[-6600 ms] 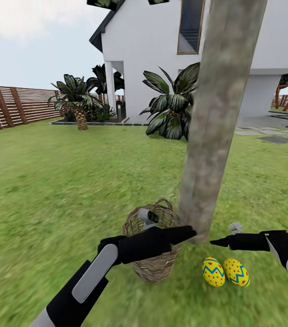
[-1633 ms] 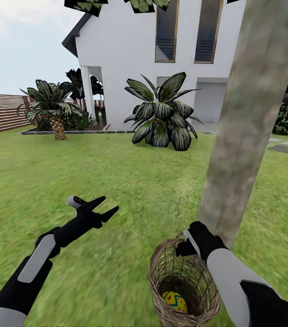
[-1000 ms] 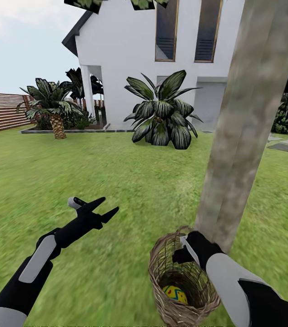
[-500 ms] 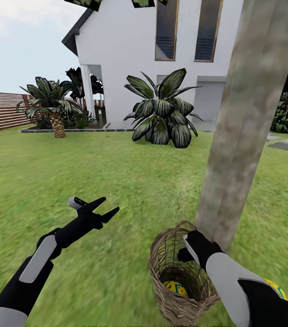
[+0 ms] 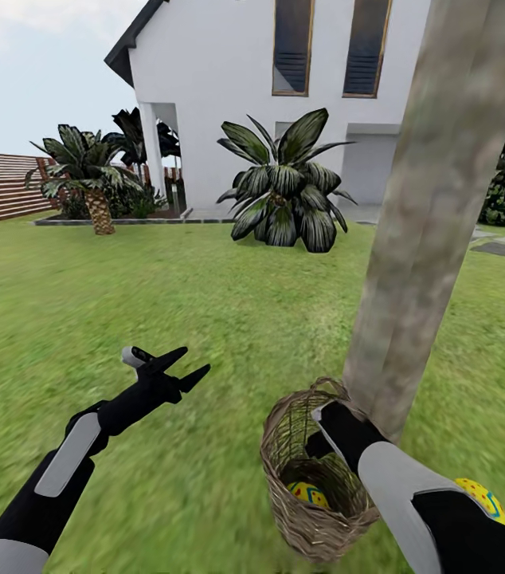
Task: Take the three Easter eggs out of the wicker basket on the lawn in the garden, then place them on the lawn next to a single tree (choose any tree) so that all three eggs are next to the same tree and none are left in the basket.
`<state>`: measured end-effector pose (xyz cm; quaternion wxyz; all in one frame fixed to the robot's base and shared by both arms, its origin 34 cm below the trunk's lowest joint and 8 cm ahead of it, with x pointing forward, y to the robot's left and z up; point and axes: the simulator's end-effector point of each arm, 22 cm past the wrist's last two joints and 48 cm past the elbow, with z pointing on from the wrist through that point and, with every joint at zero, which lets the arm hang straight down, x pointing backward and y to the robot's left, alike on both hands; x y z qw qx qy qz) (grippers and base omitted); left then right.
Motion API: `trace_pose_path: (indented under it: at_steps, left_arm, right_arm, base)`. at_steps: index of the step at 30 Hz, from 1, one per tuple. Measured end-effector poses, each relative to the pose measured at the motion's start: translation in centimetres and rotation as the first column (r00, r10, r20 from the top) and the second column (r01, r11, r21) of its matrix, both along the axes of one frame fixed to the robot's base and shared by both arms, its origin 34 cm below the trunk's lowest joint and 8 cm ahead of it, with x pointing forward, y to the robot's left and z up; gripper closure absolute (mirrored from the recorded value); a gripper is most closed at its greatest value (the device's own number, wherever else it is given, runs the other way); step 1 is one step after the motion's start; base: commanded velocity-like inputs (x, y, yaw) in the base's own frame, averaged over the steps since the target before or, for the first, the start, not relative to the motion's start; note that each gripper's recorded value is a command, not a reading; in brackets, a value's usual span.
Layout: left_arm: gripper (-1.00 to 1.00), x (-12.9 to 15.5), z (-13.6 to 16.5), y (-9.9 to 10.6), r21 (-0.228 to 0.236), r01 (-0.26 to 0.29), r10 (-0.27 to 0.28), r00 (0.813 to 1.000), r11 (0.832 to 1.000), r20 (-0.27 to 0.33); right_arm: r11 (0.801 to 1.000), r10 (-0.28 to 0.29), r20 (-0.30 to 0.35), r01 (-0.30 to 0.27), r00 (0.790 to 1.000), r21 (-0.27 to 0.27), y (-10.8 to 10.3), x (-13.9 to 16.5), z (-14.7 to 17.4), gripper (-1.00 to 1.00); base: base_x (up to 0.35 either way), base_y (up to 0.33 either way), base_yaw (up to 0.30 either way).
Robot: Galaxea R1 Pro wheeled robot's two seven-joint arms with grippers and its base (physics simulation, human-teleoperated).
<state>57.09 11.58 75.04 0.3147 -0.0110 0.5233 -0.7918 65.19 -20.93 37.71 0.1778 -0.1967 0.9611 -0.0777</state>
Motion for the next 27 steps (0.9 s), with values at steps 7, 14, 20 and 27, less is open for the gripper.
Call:
trace_pose_path:
  at_steps: [7,14,20,27]
  left_arm:
    - [-1.00,0.7,-1.6,0.0,0.002,0.000,0.000,1.000,1.000,-0.030]
    - [-1.00,1.3,-3.1,0.0,0.003,-0.001,0.001,0.998,1.000,-0.059]
    - [-1.00,1.8,-4.4,0.0,0.003,0.000,0.001,0.996,1.000,-0.084]
    - [-1.00,2.4,-5.9,0.0,0.003,0.000,0.000,0.994,1.000,-0.112]
  right_arm:
    - [1.000,0.005,0.000,-0.005,1.000,0.004,0.3,0.6,-0.8,-1.00]
    - [0.997,0.033,-0.023,-0.032,0.999,0.068,1.9,0.7,-1.8,-1.00]
    - [0.993,0.090,-0.049,-0.086,0.995,0.075,2.8,0.4,-2.9,-1.00]
    - [0.993,0.095,-0.083,-0.089,0.992,0.072,2.8,-0.2,-4.6,-1.00]
  base:
    - [0.000,0.000,0.000]
    - [0.000,0.000,0.000]
    - [0.000,0.000,0.000]
    - [0.000,0.000,0.000]
